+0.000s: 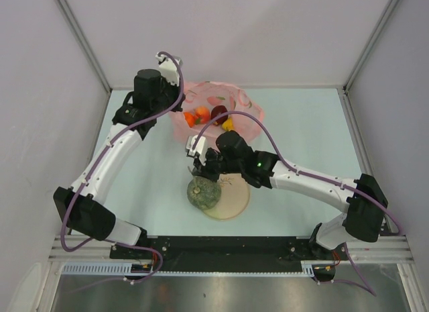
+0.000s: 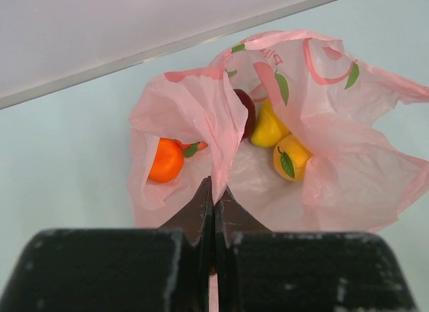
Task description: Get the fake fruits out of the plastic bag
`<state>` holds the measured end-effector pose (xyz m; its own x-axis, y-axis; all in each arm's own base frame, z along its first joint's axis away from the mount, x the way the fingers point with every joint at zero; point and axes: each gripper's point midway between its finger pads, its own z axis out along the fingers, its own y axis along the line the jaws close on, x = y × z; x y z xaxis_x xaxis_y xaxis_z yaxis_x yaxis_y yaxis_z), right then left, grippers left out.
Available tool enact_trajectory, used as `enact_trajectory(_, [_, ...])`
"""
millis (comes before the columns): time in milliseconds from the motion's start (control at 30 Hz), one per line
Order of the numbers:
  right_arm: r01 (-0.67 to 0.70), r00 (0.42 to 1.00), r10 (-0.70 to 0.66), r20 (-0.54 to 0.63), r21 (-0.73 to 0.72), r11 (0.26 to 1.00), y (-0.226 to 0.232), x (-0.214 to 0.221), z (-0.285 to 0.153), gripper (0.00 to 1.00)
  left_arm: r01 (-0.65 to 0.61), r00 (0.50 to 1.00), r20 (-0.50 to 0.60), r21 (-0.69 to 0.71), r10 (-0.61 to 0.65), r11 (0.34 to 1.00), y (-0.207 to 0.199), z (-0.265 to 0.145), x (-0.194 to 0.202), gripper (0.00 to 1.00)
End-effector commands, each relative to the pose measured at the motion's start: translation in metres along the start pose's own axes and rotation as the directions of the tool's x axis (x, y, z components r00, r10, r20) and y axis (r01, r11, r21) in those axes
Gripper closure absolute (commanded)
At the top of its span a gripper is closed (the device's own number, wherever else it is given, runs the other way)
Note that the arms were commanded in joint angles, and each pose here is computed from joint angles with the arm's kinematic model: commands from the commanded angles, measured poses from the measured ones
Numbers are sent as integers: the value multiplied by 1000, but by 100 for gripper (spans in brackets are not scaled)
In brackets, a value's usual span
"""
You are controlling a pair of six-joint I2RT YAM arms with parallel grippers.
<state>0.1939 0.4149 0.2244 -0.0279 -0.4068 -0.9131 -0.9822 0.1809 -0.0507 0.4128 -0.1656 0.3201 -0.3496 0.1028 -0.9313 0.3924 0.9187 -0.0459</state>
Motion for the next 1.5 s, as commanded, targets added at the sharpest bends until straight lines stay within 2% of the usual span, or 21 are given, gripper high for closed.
enact_trajectory(0, [34,998,-35,55,17,999,-3,-15,0,97,14,998,63,23,-15,1000,-4,-8,-18,100])
enact_trajectory(33, [33,998,-34,50,19,999,-3,-13,-1,96,15,998,61,22,-16,1000,-3,-9,-18,100])
enact_trajectory(133, [35,998,-37,47,26,999,-4,-12,-3,78,17,998,54,24,-18,1000,-4,-8,-14,100])
enact_trajectory(167, [33,998,-34,44,27,999,-4,-10,-3,67,18,998,55,26,-20,999,-4,-9,-15,100])
enact_trajectory(333, [26,998,-29,63,47,999,-8,-16,-6,45,22,998,56,34,-24,999,-6,-9,-15,100])
enact_trajectory(500, [32,994,-40,100,82,996,-13,-30,-15,38,21,998,51,37,-23,999,-6,-7,-15,100])
enact_trajectory(600, [62,983,-82,164,124,990,-16,-59,-39,35,22,999,44,38,-23,999,-6,-8,-13,100])
enact_trajectory(667, [69,977,-100,188,169,983,-21,-71,-53,35,25,999,40,38,-27,999,-7,-10,-12,100])
enact_trajectory(700, [24,966,-90,243,261,965,-37,-88,-71,34,26,999,40,43,-28,999,-8,-10,-11,100])
enact_trajectory(833, [-97,928,-68,366,415,905,-83,-115,-106,35,37,999,23,48,-38,998,-9,-14,1,100])
enact_trajectory(900, [-130,913,-91,398,494,860,-109,-121,-116,40,40,999,28,55,-42,998,-11,-20,3,100])
enact_trajectory(1000, [-186,903,-83,423,557,809,-157,-112,-111,55,58,998,17,62,-59,996,-13,-25,16,100])
enact_trajectory(1033, [-210,915,-47,400,574,792,-180,-92,-98,63,62,998,3,64,-62,996,-13,-26,24,99])
enact_trajectory(1100, [-219,926,-20,377,578,786,-199,-80,-81,69,61,998,-3,62,-61,996,-13,-29,27,100])
enact_trajectory(1133, [-213,947,19,320,584,784,-212,-52,-58,74,65,998,-11,64,-64,996,-14,-28,30,100])
enact_trajectory(1267, [-227,971,132,199,594,772,-230,11,-26,84,100,995,-34,97,-98,990,-21,-27,39,100])
enact_trajectory(1300, [-241,970,194,144,592,769,-225,34,-22,86,106,994,-41,100,-103,989,-21,-27,43,100])
enact_trajectory(1400, [-309,946,315,81,527,792,-196,71,-16,86,125,990,-83,95,-117,988,-22,-25,65,100])
enact_trajectory(1467, [-324,939,335,73,507,799,-185,75,-20,86,129,988,-94,92,-120,987,-21,-26,72,100])
